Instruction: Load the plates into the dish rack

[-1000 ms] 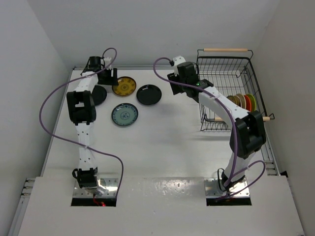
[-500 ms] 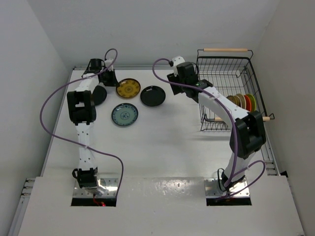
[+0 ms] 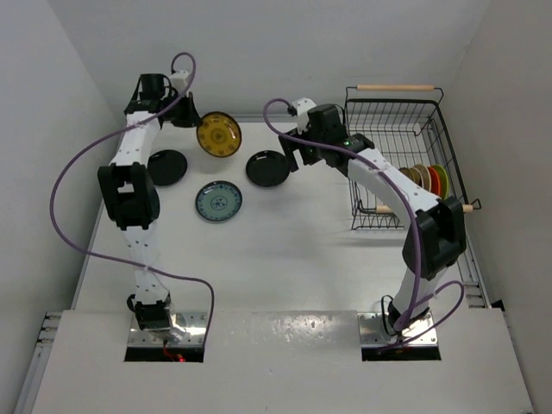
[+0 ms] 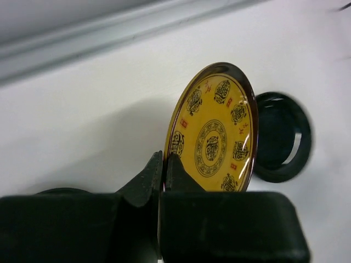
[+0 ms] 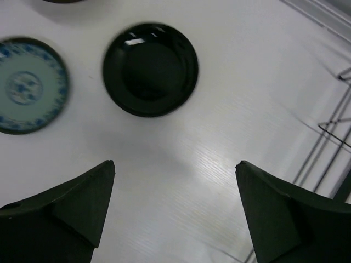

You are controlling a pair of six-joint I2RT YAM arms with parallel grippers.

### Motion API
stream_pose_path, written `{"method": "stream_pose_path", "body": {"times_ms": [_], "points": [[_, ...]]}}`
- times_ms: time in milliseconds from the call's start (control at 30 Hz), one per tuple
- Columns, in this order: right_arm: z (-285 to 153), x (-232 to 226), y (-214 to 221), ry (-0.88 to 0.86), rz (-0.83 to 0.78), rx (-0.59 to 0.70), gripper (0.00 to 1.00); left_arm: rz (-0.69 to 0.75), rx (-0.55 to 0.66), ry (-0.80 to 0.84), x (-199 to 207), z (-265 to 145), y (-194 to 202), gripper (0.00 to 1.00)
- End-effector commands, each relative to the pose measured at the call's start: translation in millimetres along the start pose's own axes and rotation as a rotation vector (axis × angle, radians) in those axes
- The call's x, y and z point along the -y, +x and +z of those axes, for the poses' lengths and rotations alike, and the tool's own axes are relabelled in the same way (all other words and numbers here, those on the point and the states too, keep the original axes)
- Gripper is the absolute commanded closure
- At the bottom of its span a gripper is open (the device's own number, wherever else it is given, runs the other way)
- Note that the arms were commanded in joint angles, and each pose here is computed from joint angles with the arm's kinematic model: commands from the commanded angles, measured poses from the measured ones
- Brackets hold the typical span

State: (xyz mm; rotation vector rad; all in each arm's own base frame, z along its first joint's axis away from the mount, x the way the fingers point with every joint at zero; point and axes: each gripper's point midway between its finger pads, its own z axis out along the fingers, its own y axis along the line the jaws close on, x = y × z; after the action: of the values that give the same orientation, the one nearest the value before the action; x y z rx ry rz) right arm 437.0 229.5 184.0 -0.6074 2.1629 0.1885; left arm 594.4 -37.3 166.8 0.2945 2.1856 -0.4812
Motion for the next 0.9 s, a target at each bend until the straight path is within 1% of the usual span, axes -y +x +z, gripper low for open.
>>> {"method": "stream_pose_path", "body": {"times_ms": [0,33,67,100,133,167,200,233,267,300,333,400,433,500,567,633,667,700,733,767,833,867], "points": [[-23,-34,-58,-0.172,0.041,0.136,0.08,0.093,0.18,0.122,65,-72,-75,1.0],[-29,-30,-70,-0.174,0.066,0.18,0.07,0.104,0.184,0.147,78,-78,-76,1.0],[-38,-37,-83,-0.233,0.099,0.235,0.06,0.107,0.176,0.186,92,-82,-74,1.0],[-38,-37,-82,-0.258,0.128,0.248,0.06,0.102,0.167,0.211,100,-90,-69,1.0],[-41,-38,-90,-0.292,0.186,0.297,0.05,0.115,0.149,0.251,112,-89,-64,1.0],[-42,-29,-96,-0.354,0.275,0.342,0.05,0.119,0.127,0.314,130,-92,-57,1.0],[-44,-35,-99,-0.432,0.315,0.353,0.06,0.105,0.096,0.336,134,-93,-49,1.0],[-47,-30,-107,-0.501,0.388,0.389,0.1,0.12,0.067,0.376,149,-91,-38,1.0],[-47,-28,-113,-0.534,0.445,0.41,0.12,0.136,0.067,0.414,161,-98,-38,1.0],[-42,-32,-110,-0.571,0.457,0.396,0.14,0.129,0.038,0.437,166,-96,-28,1.0],[-35,-34,-109,-0.581,0.472,0.391,0.14,0.141,0.035,0.455,174,-101,-27,1.0],[-26,-51,-102,-0.604,0.458,0.365,0.16,0.195,0.045,0.501,196,-110,-27,1.0],[-18,-51,-99,-0.595,0.448,0.364,0.16,0.215,0.053,0.521,204,-113,-29,1.0],[-10,-62,-89,-0.618,0.467,0.335,0.27,0.243,0.052,0.536,214,-117,-26,1.0],[-4,-73,-82,-0.644,0.477,0.329,0.36,0.249,0.049,0.547,220,-116,-25,1.0],[-1,-76,-74,-0.641,0.473,0.316,0.36,0.242,0.043,0.57,224,-119,-23,1.0],[6,-70,-68,-0.62,0.481,0.302,0.36,0.242,0.043,0.57,224,-119,-23,1.0],[10,-79,-63,-0.622,0.472,0.278,0.36,0.247,0.041,0.578,228,-118,-23,1.0],[13,-77,-59,-0.611,0.483,0.265,0.39,0.252,0.048,0.577,229,-120,-25,1.0],[15,-76,-52,-0.603,0.486,0.254,0.47,0.252,0.048,0.577,229,-120,-25,1.0],[12,-75,-53,-0.597,0.489,0.262,0.64,0.259,0.057,0.577,230,-124,-28,1.0],[11,-76,-52,-0.601,0.49,0.262,0.84,0.259,0.055,0.554,227,-122,-28,1.0]]}}
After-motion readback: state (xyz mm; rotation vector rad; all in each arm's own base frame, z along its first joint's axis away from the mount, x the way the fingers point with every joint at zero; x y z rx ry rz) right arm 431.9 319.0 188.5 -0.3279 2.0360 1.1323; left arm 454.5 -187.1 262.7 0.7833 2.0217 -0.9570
